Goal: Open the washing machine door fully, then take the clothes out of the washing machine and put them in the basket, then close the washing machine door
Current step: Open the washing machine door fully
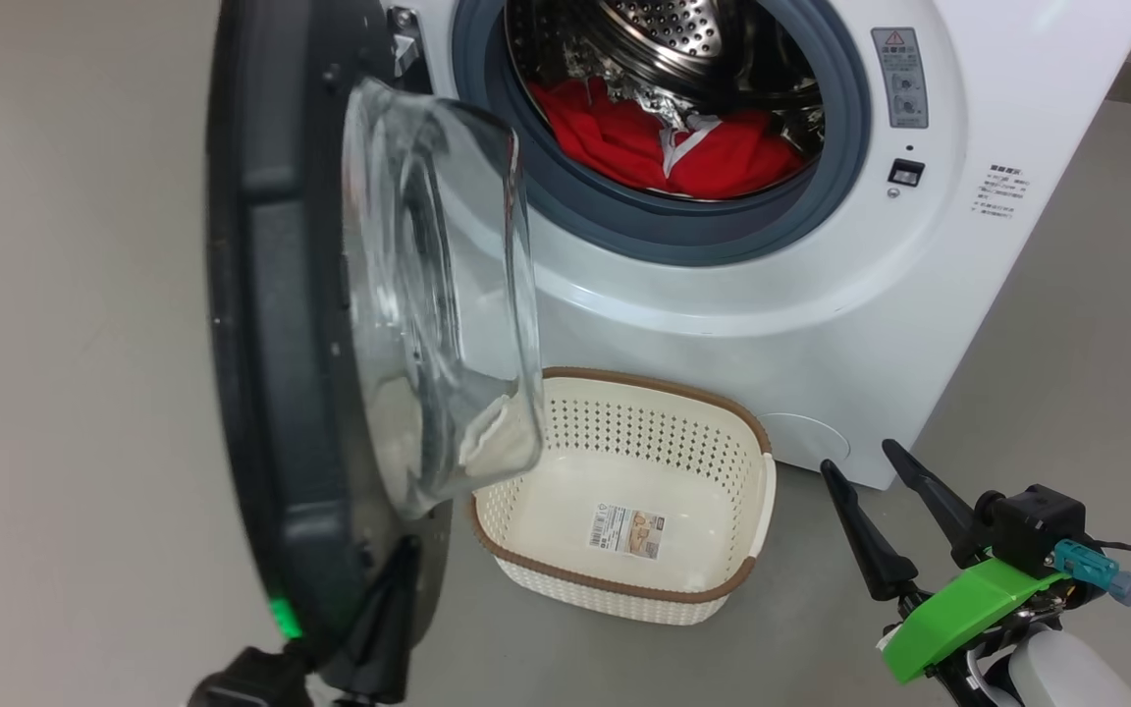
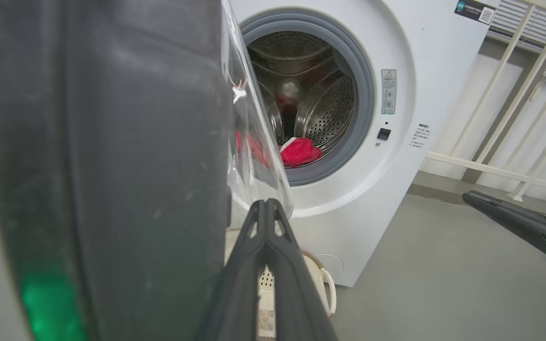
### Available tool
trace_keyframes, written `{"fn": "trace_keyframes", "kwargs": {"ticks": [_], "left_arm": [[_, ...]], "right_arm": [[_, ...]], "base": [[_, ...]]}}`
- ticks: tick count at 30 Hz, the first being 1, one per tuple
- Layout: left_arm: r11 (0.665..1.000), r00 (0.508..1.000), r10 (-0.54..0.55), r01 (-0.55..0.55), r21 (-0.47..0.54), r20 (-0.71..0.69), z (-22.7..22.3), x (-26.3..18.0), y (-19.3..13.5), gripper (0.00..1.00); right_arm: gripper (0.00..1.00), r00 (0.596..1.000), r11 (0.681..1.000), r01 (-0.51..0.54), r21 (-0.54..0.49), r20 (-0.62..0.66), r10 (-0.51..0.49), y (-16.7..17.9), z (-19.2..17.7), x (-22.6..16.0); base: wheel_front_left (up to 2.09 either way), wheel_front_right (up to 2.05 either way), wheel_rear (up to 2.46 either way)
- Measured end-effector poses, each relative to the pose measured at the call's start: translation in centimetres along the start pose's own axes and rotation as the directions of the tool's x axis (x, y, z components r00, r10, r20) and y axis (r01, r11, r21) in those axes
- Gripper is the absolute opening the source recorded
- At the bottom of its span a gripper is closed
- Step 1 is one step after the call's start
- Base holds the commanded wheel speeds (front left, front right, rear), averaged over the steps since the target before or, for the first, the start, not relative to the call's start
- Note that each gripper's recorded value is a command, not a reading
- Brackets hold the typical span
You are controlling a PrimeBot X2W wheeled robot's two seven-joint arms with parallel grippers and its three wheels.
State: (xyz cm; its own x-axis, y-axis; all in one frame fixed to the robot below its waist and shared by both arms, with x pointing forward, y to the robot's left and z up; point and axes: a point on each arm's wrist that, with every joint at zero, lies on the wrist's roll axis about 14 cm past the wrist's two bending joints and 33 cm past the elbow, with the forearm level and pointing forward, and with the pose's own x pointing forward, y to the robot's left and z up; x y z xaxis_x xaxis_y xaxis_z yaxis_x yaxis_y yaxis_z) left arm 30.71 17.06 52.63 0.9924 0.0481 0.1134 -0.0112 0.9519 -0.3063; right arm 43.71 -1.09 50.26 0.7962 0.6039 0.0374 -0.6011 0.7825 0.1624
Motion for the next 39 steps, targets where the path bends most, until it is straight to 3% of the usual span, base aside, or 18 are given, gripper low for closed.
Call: {"fn": "trace_keyframes", "kwargs": {"ticks": [10, 23, 39], "left_arm": [[0.979, 0.982, 0.190, -0.189, 0.075, -0.007, 0.5, -1.1, 6.6, 0.00], [0.921, 0.933, 0.360, -0.351, 0.166, -0.023, 0.8, -1.2, 13.9, 0.00], [0.816, 0.841, 0.540, -0.530, 0.230, 0.023, 3.2, 0.1, 22.1, 0.00]], "right_arm": [[1.00, 0.999, 0.999, -0.039, 0.009, -0.020, 0.039, 1.2, -0.9, 0.5], [1.00, 0.998, 0.998, -0.054, 0.017, -0.037, 0.055, 0.9, -1.8, 1.4], [1.00, 0.997, 0.998, -0.060, 0.004, -0.056, 0.060, 0.0, -2.9, 2.3]], "base": [[0.00, 0.00, 0.00], [0.00, 0.00, 0.00], [0.00, 0.00, 0.00]]}}
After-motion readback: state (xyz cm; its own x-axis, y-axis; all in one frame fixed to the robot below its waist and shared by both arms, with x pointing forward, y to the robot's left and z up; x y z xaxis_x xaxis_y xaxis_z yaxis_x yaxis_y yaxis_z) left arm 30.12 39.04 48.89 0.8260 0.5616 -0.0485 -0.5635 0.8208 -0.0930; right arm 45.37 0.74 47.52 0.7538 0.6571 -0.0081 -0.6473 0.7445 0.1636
